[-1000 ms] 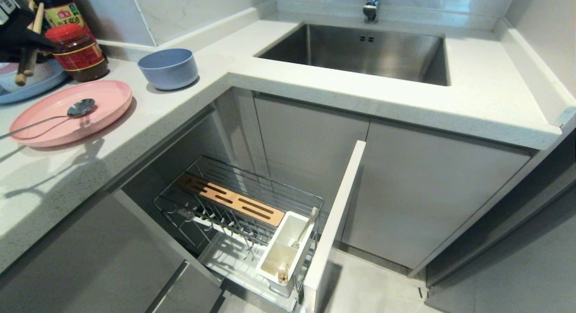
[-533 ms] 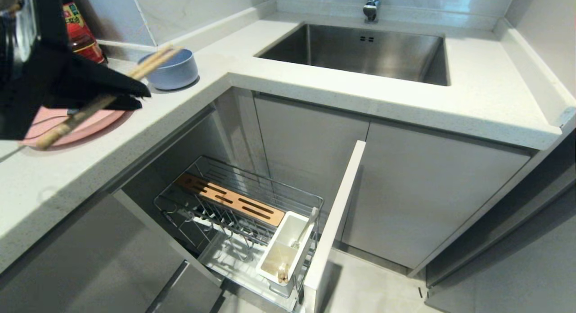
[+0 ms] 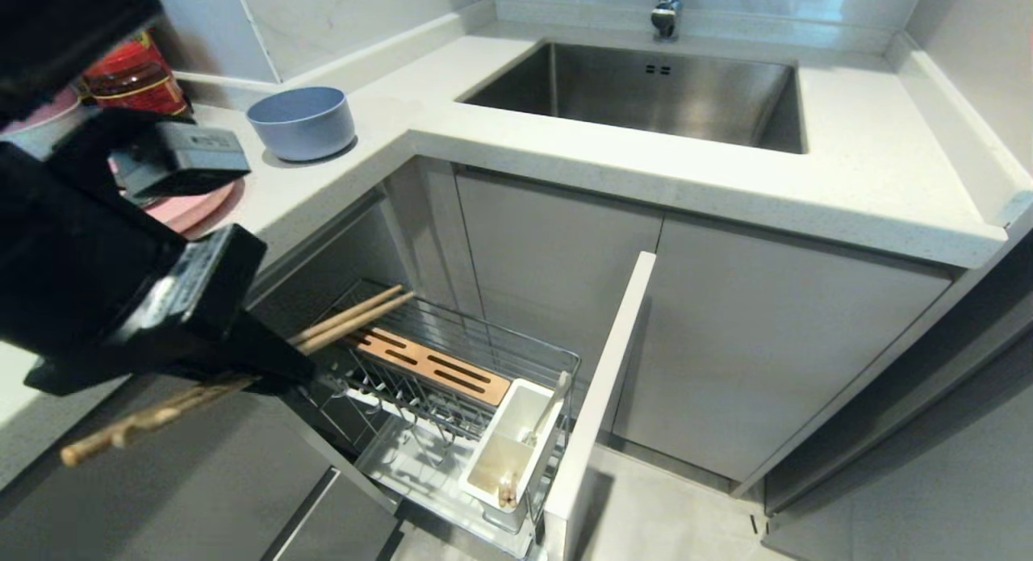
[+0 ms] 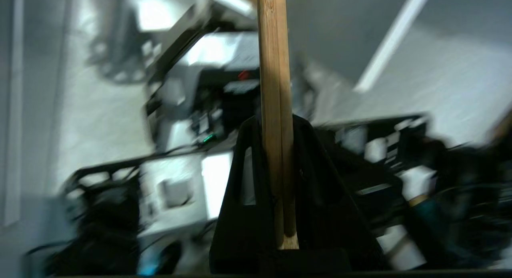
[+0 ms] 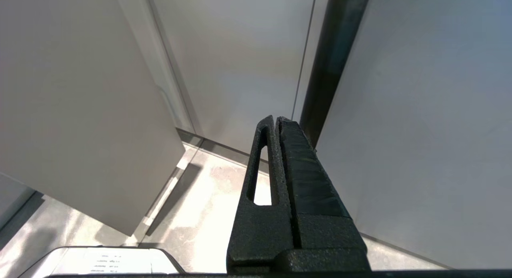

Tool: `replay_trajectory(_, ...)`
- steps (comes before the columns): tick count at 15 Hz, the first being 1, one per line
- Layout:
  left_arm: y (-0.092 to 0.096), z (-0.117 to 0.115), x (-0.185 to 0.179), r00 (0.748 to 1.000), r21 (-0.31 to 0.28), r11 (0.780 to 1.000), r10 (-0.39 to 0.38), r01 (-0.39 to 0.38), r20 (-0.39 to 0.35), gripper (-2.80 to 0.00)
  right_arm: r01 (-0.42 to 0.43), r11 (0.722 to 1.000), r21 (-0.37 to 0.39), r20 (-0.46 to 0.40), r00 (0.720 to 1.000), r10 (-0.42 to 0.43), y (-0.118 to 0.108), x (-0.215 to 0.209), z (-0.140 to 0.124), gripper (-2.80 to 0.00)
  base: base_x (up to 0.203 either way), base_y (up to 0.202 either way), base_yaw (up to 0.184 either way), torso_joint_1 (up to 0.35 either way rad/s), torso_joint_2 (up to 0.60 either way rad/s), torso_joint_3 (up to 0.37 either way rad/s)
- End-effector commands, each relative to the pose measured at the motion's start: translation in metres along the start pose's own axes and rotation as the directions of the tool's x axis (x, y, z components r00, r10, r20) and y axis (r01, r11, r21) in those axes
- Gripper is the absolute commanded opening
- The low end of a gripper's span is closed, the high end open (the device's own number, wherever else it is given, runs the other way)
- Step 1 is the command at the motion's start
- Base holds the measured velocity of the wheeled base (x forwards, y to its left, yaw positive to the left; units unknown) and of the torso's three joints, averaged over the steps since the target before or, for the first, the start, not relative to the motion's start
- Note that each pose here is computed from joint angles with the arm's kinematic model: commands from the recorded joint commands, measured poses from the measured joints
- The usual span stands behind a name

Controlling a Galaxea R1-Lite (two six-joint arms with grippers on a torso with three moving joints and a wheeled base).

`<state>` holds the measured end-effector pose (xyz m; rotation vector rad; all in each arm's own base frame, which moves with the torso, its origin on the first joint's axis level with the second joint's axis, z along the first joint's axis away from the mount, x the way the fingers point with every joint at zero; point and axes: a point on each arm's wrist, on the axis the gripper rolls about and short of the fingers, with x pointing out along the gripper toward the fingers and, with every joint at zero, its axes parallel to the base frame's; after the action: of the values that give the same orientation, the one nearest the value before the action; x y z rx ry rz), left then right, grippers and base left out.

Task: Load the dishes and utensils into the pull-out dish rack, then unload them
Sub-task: Pick up the chopsticks and place it in the cupboard

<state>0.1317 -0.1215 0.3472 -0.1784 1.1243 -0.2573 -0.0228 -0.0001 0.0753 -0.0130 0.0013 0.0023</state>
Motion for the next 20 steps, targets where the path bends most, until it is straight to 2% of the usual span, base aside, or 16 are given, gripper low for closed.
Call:
replay_trajectory(1,-0.004,0.003,0.017,0.994,0.048,0.997,0.072,-0.068,-0.087,-2.8,-0.001,1.0,-0.001,0.0,1.0,0.001,0.0,0.0,0.0,-2.8,0.0,0.0,0.0,0.0,0.0,0.0)
replay_trajectory(3,-0.005,0.004,0.024,0.986,0.172,0.982,0.104,-0.081,-0.127,-2.8,-0.001,1.0,-0.001,0.0,1.0,0.001,0.0,0.0,0.0,-2.8,0.0,0.0,0.0,0.0,0.0,0.0)
replay_trajectory(4,-0.007,0.006,0.03,0.983,0.212,0.974,0.112,-0.079,-0.145,-2.8,-0.001,1.0,-0.001,0.0,1.0,0.001,0.0,0.0,0.0,-2.8,0.0,0.0,0.0,0.0,0.0,0.0)
replay_trajectory(6,-0.012,0.01,0.046,0.972,0.223,0.971,0.126,-0.08,-0.199,-2.8,-0.001,1.0,-0.001,0.0,1.0,0.001,0.0,0.0,0.0,-2.8,0.0,0.0,0.0,0.0,0.0,0.0)
replay_trajectory(9,-0.014,0.01,0.077,0.932,0.289,0.95,0.204,-0.115,-0.3,-2.8,-0.001,1.0,-0.001,0.0,1.0,0.001,0.0,0.0,0.0,-2.8,0.0,0.0,0.0,0.0,0.0,0.0)
replay_trajectory(11,-0.007,0.007,0.098,0.885,0.334,0.932,0.271,-0.143,-0.377,-2.8,-0.001,1.0,-0.001,0.0,1.0,0.001,0.0,0.0,0.0,-2.8,0.0,0.0,0.0,0.0,0.0,0.0)
replay_trajectory(13,-0.003,0.005,0.113,0.849,0.385,0.912,0.312,-0.142,-0.427,-2.8,-0.001,1.0,-0.001,0.0,1.0,0.001,0.0,0.0,0.0,-2.8,0.0,0.0,0.0,0.0,0.0,0.0)
replay_trajectory(14,-0.003,0.005,0.12,0.839,0.407,0.904,0.322,-0.134,-0.439,-2.8,-0.001,1.0,-0.001,0.0,1.0,0.001,0.0,0.0,0.0,-2.8,0.0,0.0,0.0,0.0,0.0,0.0)
replay_trajectory(17,-0.004,0.01,0.141,0.846,0.409,0.904,0.314,-0.127,-0.432,-2.8,-0.001,1.0,-0.001,0.0,1.0,0.001,0.0,0.0,0.0,-2.8,0.0,0.0,0.0,0.0,0.0,0.0)
replay_trajectory(20,-0.007,0.014,0.159,0.834,0.408,0.904,0.32,-0.127,-0.449,-2.8,-0.001,1.0,-0.001,0.0,1.0,0.001,0.0,0.0,0.0,-2.8,0.0,0.0,0.0,0.0,0.0,0.0)
